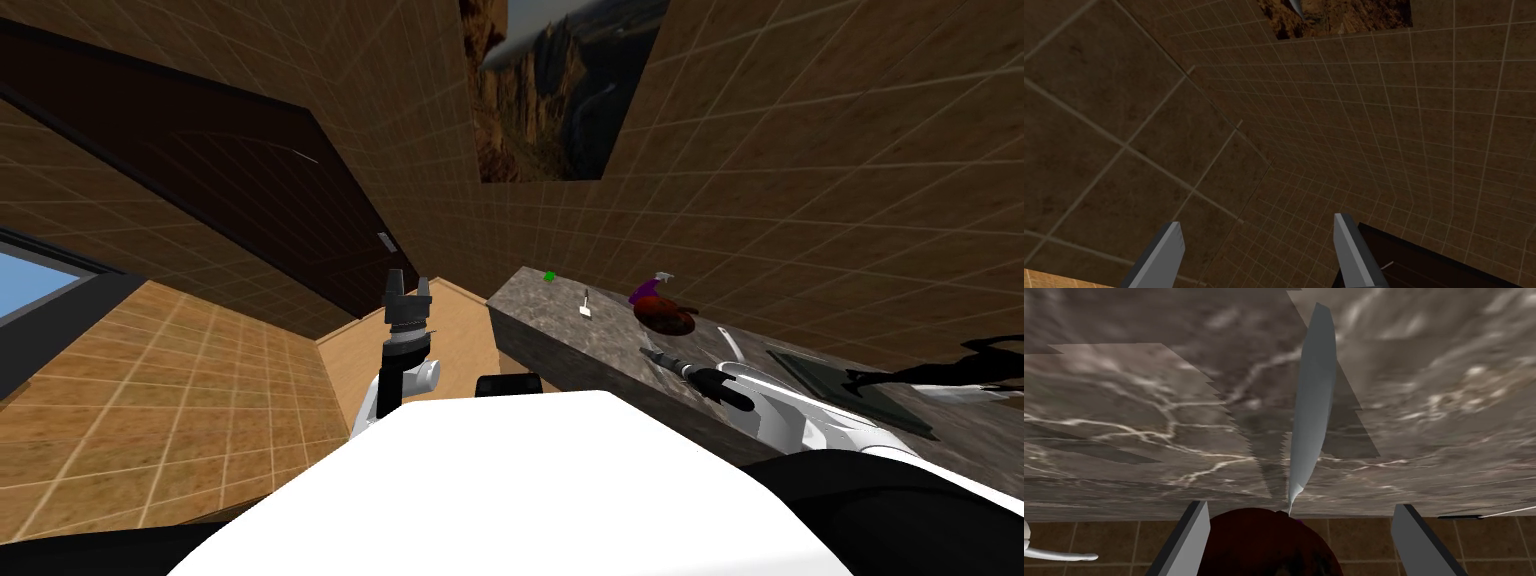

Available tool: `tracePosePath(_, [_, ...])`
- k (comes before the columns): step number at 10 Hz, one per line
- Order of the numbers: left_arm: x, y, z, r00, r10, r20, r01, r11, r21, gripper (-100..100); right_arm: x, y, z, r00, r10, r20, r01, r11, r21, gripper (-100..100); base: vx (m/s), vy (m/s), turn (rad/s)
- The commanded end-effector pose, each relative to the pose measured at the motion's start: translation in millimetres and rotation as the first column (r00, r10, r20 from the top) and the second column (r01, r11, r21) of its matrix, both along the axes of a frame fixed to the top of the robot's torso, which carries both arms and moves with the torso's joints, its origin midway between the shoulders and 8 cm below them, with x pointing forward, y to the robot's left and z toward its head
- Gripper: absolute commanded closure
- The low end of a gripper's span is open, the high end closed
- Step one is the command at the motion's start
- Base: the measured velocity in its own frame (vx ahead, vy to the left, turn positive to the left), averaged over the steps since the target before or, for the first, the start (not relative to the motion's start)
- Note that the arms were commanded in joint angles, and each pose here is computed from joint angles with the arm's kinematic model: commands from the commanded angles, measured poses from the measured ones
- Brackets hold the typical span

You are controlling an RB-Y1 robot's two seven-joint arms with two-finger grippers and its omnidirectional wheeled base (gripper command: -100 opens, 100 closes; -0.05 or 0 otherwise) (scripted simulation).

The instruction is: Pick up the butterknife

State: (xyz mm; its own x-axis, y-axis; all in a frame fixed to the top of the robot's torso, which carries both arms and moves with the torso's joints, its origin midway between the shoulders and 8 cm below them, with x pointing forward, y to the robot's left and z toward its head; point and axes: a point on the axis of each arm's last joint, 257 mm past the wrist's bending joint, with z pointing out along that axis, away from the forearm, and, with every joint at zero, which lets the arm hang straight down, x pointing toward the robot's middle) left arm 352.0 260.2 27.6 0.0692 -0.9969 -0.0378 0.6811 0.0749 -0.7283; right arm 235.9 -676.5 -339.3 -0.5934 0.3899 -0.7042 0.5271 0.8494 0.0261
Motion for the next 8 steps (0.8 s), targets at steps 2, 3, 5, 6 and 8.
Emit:
tracePosePath(2, [0.0,0.0,0.0,1.0,0.0,0.0,0.0,1.0,0.0,0,-5.4,-1.8,-8.4,1.0,-0.012,0.001,0.012,1.0,0.001,-100,0.013,-0.012,0.051])
tracePosePath(3, [0.0,0.0,0.0,1.0,0.0,0.0,0.0,1.0,0.0,0,-7.6,-2.4,-11.9,1.0,-0.017,0.001,0.017,1.0,0.001,-100,0.043,-0.04,0.073])
tracePosePath(5, [0.0,0.0,0.0,1.0,0.0,0.0,0.0,1.0,0.0,0,-8.4,-1.8,-14.2,1.0,-0.02,0.001,0.019,1.0,0.003,-100,0.002,-0.014,0.03])
tracePosePath(6, [0.0,0.0,0.0,1.0,0.0,0.0,0.0,1.0,0.0,0,-8.8,-1.7,-14.8,1.0,-0.02,0.001,0.02,1.0,0.002,100,0.0,0.0,0.0])
tracePosePath(8, [0.0,0.0,0.0,1.0,0.0,0.0,0.0,1.0,0.0,0,-10.1,-3.6,-14.7,1.0,-0.024,-0.002,0.024,1.0,-0.001,100,-0.001,-0.001,-0.007])
